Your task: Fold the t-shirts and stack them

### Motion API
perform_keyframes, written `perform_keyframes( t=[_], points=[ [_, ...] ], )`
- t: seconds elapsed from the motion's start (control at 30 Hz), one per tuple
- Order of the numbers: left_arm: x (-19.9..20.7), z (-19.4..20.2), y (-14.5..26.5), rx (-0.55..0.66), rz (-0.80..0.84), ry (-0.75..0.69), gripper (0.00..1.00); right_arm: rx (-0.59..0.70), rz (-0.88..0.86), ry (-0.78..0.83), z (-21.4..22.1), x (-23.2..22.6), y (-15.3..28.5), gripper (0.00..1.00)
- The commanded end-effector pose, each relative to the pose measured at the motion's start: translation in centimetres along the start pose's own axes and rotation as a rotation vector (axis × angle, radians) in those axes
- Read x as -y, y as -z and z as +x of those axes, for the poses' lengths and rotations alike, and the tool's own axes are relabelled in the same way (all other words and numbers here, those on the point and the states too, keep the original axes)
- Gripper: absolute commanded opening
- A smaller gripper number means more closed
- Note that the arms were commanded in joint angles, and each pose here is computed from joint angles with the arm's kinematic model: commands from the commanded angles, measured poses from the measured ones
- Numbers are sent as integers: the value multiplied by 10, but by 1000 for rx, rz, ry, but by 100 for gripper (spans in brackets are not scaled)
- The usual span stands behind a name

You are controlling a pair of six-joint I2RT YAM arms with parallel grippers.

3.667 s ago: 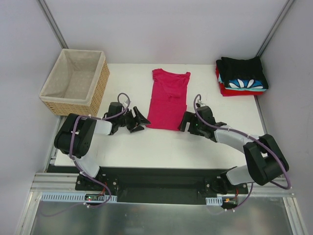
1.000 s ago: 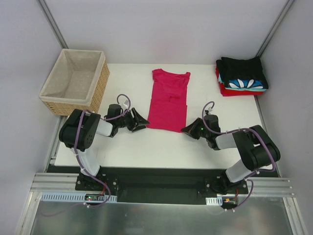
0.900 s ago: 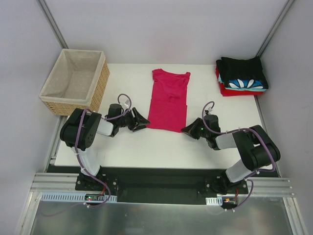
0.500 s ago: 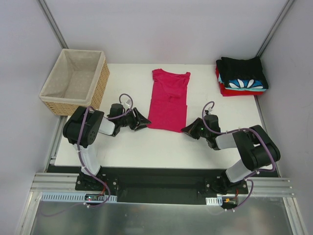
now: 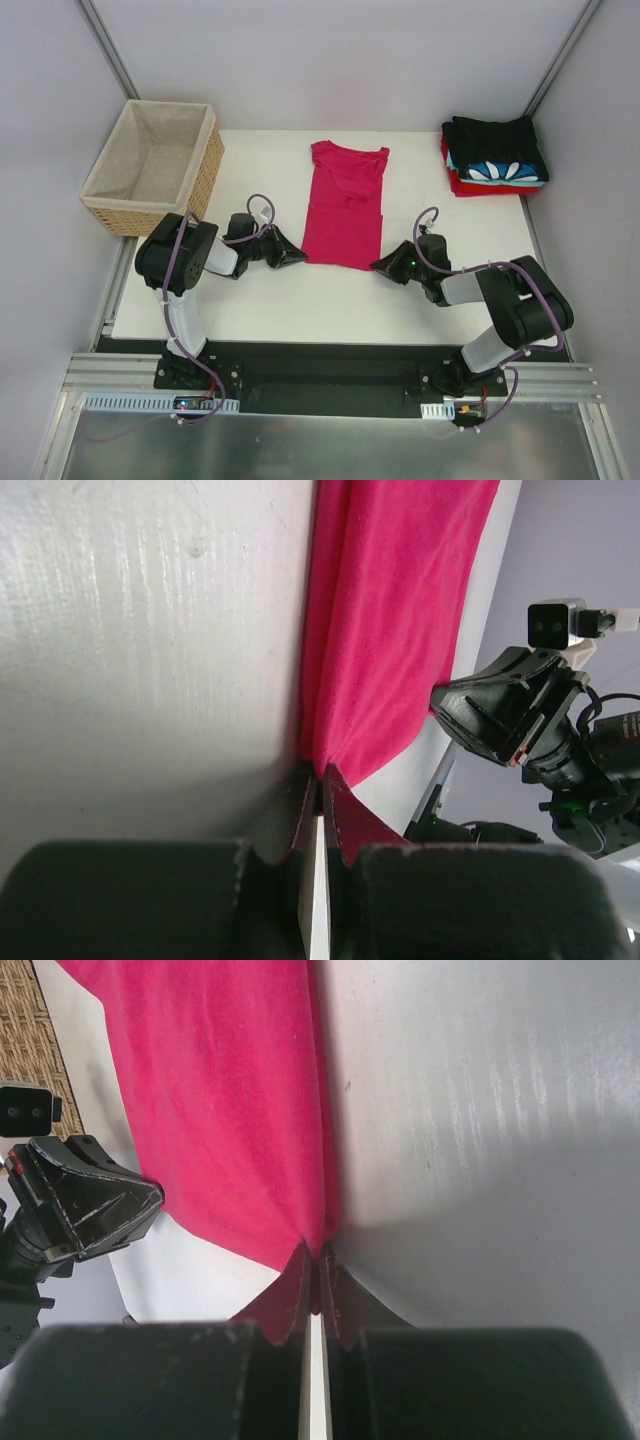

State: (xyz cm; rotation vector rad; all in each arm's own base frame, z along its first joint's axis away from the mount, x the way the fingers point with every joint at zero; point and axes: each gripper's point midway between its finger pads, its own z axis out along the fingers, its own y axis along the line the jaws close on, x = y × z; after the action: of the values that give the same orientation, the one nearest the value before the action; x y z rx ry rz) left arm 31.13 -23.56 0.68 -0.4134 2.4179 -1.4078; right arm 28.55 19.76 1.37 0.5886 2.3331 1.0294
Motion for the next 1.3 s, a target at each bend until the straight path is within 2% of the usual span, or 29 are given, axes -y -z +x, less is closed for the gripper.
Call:
perform_keyframes(
  t=[0.0, 0.37, 0.53, 0.9, 1.17, 1.27],
  points=[
    [-42, 23, -2, -50, -142, 32, 0, -74, 200, -15, 27, 56, 11, 1],
    [-38, 32, 10, -30, -136, 21, 0, -83, 191, -10, 31, 55, 16, 1],
    [-39, 56, 12, -56, -154, 20, 0, -111, 194, 5, 44, 58, 24, 1],
    [-22, 124, 22, -108, -164, -21, 0, -191, 257, 111, 95, 72, 71, 1],
    [-26, 155, 57, -53, -191, -30, 0, -134, 271, 173, 103, 82, 127, 1],
    [-31, 163, 72, -35, -223, -45, 0, -143, 238, 137, 111, 82, 135, 1]
  ],
)
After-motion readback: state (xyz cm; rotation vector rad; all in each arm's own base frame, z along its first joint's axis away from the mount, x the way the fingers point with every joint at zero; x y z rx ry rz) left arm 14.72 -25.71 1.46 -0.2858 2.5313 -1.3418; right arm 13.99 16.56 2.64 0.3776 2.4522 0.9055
